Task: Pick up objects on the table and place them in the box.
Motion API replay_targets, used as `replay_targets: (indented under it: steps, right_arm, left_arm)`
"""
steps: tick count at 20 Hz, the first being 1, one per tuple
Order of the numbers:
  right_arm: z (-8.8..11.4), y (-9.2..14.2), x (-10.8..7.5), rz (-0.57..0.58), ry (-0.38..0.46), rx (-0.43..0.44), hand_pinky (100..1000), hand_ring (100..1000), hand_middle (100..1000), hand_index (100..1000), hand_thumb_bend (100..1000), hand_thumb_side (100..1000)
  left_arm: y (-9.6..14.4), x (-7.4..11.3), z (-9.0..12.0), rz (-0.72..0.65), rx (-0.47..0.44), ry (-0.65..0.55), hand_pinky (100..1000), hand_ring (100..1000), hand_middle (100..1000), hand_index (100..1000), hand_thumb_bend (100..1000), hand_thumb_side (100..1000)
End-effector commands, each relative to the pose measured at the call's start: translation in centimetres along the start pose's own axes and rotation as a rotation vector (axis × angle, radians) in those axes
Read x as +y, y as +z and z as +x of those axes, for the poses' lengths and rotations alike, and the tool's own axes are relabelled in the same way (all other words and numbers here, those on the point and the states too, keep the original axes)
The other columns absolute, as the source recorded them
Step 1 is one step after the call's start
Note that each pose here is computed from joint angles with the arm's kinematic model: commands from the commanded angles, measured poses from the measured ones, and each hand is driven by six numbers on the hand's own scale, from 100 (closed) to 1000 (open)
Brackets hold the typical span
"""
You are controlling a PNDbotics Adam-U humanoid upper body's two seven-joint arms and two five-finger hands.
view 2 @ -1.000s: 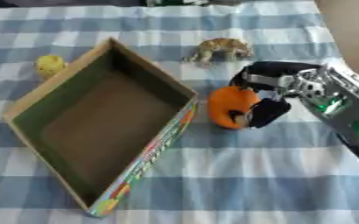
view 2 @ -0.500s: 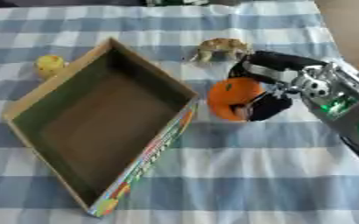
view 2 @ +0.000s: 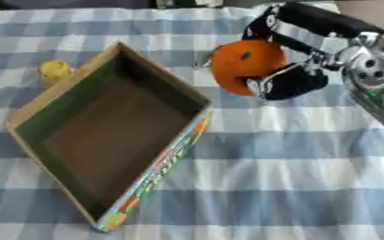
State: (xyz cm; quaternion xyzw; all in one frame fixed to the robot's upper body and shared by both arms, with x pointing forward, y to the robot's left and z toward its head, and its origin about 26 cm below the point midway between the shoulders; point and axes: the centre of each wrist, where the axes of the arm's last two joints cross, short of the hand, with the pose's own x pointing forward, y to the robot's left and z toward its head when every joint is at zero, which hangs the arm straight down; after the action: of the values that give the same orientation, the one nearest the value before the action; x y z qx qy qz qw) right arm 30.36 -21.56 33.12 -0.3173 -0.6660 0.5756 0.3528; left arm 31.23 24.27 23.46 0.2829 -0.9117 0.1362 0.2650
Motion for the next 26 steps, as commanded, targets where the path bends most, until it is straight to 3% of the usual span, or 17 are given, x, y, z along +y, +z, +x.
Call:
replay_targets:
  steps: [1, 12, 17, 26]
  right_arm:
    - [1.6, 0.2, -1.8, -0.058, 0.022, -0.061, 645, 681, 412, 603, 100, 100]
    - [7.4, -2.6, -3.3, -0.124, 0.031, -0.268, 630, 663, 397, 591, 100, 100]
    - [8.7, -4.6, -2.3, -0.115, 0.001, -0.300, 618, 657, 393, 590, 100, 100]
    - [9.1, -8.0, 0.9, -0.007, -0.037, -0.290, 607, 654, 394, 593, 100, 100]
  left_arm:
    - [-0.4, 0.0, 0.6, -0.004, -0.024, 0.012, 487, 785, 732, 785, 100, 797]
    - [-0.5, -0.2, 0.8, -0.010, -0.029, 0.024, 488, 787, 734, 785, 100, 796]
    - [-0.5, -0.3, 0.8, -0.001, -0.026, 0.032, 488, 788, 736, 783, 100, 796]
    - [-0.5, -0.4, 1.0, 0.006, -0.028, 0.045, 488, 790, 738, 782, 100, 797]
